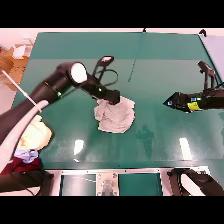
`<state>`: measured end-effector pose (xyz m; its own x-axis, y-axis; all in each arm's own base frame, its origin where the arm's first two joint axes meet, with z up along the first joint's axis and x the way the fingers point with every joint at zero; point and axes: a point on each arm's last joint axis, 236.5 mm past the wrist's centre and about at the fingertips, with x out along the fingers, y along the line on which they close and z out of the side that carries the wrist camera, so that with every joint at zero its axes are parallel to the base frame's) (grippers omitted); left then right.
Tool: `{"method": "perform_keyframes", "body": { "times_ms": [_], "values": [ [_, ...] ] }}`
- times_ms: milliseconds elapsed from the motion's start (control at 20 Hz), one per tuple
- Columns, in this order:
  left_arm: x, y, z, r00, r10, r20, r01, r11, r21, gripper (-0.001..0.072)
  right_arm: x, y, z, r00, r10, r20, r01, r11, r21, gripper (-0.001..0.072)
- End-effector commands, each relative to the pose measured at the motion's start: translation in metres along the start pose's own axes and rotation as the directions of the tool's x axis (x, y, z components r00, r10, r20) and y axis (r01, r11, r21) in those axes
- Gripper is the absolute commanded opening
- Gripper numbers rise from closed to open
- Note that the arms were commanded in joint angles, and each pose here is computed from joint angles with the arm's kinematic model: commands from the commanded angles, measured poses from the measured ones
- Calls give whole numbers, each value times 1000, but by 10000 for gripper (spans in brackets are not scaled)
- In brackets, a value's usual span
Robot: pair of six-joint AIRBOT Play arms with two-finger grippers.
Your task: Fold the shirts.
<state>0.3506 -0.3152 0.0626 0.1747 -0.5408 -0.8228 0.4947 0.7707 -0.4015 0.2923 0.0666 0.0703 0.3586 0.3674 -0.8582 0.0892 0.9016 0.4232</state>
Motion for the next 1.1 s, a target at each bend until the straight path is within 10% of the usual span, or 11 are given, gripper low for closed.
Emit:
{"method": "perform_keyframes", "body": {
  "times_ms": [0,250,700,900,1000,1050],
  "values": [
    [-43,52,-1,994,73,-75,-78,995,-58,714,27,-16,-16,997,-13,-77,16,999,40,437],
    [-22,128,-80,961,54,-270,-133,950,-283,714,102,-36,-39,983,47,-177,-31,995,91,348],
    [77,97,-93,962,-268,-56,203,837,-508,691,218,15,-86,885,250,-393,-210,967,143,349],
    [79,103,-88,969,-245,-33,200,857,-475,349,233,28,-66,905,256,-340,-225,966,129,347],
    [82,110,-82,976,-219,-10,188,858,-479,306,231,33,-57,909,261,-326,-236,965,114,149],
    [82,111,-80,977,-212,-3,186,862,-472,34,230,35,-55,908,264,-326,-242,964,108,55]
  ]
}}
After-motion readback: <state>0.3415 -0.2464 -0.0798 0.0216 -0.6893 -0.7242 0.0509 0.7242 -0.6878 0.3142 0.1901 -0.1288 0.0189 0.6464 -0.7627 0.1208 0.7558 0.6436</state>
